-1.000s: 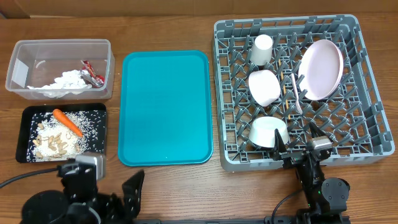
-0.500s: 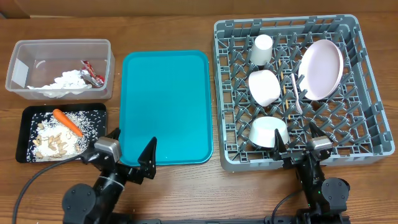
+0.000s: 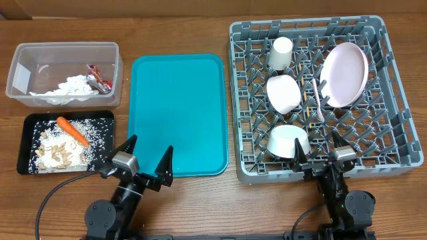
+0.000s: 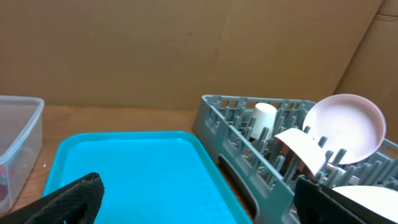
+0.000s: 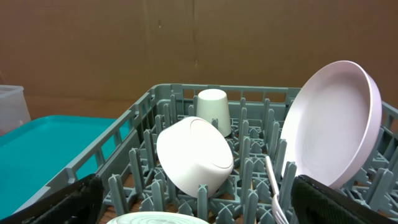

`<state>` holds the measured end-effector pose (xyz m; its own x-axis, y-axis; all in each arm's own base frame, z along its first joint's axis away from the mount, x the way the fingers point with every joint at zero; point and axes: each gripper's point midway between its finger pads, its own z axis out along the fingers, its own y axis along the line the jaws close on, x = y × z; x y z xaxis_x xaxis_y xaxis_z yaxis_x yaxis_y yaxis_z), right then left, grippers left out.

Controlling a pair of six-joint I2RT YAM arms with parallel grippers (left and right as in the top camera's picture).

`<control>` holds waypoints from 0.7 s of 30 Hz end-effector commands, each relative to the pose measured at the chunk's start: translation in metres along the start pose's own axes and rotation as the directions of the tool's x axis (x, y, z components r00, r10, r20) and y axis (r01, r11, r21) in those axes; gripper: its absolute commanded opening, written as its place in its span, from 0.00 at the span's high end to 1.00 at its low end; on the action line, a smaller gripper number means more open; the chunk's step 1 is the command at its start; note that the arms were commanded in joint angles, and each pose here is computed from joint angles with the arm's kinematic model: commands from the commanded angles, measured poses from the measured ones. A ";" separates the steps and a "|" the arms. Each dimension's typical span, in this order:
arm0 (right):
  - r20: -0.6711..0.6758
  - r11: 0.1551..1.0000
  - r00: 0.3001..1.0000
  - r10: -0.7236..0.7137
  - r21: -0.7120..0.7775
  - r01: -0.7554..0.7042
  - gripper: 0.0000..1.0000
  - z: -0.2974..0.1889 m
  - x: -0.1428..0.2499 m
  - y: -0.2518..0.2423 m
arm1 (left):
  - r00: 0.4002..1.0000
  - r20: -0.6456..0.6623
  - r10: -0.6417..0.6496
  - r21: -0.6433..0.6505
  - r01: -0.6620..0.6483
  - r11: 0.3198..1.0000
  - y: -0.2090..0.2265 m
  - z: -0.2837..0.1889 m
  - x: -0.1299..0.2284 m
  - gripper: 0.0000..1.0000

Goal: Sort waste into correct bins and load items into the dishwasher rack

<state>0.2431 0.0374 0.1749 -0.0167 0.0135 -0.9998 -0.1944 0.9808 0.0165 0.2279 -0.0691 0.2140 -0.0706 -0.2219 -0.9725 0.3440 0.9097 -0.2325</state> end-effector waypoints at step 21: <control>0.002 1.000 1.000 0.007 0.013 -0.007 0.00 0.000 0.002 -0.003 | 0.983 -0.058 0.174 -0.134 -0.181 0.974 0.042 0.003 0.044 0.00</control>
<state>0.2431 0.0374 0.1749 -0.0167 0.0135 -0.9998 -0.1944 0.9808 0.0165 0.2408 -0.0483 0.1613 -0.1005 -0.1403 -0.9850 0.2442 0.9562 -0.1612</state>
